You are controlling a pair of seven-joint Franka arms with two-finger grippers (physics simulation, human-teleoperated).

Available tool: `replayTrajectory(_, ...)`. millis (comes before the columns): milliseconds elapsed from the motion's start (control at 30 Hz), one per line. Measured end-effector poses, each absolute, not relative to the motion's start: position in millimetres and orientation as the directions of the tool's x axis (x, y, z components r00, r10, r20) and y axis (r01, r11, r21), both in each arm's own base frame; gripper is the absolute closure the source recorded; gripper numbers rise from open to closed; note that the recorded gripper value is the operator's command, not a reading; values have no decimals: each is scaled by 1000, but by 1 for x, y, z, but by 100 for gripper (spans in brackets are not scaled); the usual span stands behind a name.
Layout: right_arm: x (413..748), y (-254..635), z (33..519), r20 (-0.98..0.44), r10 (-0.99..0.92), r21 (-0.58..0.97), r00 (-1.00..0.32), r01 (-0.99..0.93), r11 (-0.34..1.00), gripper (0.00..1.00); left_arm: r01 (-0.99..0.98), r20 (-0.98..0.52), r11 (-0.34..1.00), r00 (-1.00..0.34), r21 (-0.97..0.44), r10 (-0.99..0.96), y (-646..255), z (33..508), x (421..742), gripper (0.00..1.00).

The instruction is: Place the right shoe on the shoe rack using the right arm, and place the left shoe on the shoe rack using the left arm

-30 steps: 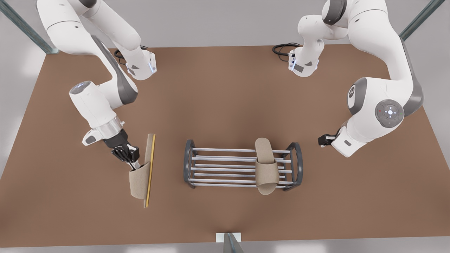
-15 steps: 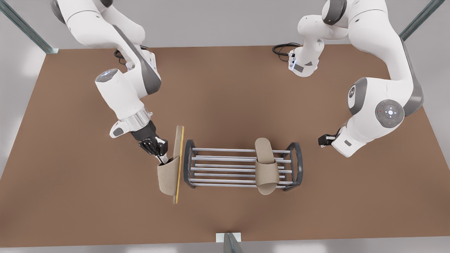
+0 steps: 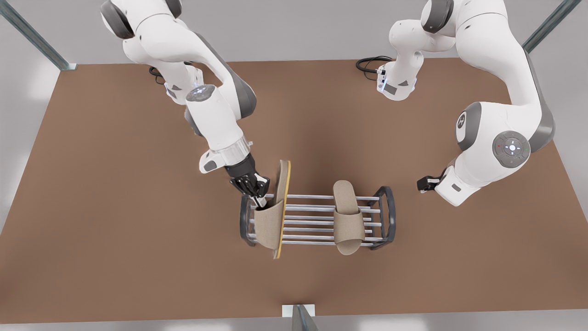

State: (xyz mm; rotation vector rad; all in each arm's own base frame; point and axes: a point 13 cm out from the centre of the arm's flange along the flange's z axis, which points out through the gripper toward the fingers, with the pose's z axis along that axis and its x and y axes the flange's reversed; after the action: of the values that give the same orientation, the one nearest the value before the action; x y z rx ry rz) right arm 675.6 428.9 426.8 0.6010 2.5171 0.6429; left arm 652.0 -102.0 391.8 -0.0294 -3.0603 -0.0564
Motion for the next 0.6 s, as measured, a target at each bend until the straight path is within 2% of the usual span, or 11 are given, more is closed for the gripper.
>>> replayTrajectory(400,681,476,362,-290,538,511,-791,348,786,79,20,80,999,-997,37,17,-101,392,653,0)
replayTrajectory(600,677,474,344,-335,502,461,-797,326,825,79,21,80,999,-997,37,18,-102,392,653,0)
